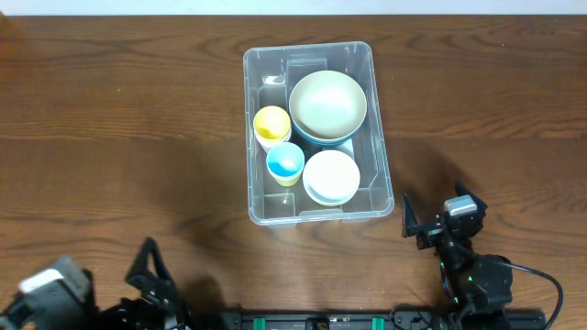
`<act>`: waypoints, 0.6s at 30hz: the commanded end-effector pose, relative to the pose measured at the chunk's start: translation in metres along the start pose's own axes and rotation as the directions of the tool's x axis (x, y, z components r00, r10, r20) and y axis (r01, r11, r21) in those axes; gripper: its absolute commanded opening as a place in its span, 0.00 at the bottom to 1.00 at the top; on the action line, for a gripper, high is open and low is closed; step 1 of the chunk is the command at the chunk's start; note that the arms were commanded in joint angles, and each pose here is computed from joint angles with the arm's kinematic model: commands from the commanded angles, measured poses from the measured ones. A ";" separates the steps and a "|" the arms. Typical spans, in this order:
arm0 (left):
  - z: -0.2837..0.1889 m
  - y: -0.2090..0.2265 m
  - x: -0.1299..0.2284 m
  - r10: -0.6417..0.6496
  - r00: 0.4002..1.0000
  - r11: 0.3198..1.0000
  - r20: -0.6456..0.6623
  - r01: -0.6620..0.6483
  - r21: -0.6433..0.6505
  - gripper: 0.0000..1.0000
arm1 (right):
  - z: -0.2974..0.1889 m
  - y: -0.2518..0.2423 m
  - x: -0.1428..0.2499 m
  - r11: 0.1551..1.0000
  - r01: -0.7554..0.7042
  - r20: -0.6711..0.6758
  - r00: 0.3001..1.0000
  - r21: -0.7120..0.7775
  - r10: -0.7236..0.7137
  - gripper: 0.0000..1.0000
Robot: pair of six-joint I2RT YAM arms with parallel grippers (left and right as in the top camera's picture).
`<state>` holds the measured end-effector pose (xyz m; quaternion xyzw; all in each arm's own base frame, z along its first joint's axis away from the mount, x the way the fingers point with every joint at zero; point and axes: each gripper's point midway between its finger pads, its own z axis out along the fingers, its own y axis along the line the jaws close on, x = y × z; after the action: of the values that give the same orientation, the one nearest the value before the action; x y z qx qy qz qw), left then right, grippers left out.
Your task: Pack container
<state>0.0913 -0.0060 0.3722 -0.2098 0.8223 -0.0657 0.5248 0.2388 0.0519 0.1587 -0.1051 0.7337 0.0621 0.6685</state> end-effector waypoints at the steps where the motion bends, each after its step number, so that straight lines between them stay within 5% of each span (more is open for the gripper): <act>1: 0.013 -0.004 0.024 0.096 0.993 0.992 -0.075 -0.089 0.089 0.98 | 0.000 -0.005 0.004 1.000 0.010 -0.008 1.000 0.024 -0.010 0.99; 9: 0.040 -0.008 0.075 0.383 0.897 0.899 -0.221 -0.308 0.311 0.98 | 0.000 -0.005 0.004 1.000 0.010 -0.008 1.000 0.024 -0.010 0.99; 18: 0.053 -0.024 0.049 0.269 0.953 0.920 -0.142 -0.211 0.330 0.98 | 0.000 -0.005 0.004 1.000 0.010 -0.008 1.000 0.024 -0.010 0.99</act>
<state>0.1274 -0.0395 0.3169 0.0015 0.8670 -0.1298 0.4811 0.2388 0.0519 0.1584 -0.1051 0.7339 0.0621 0.6682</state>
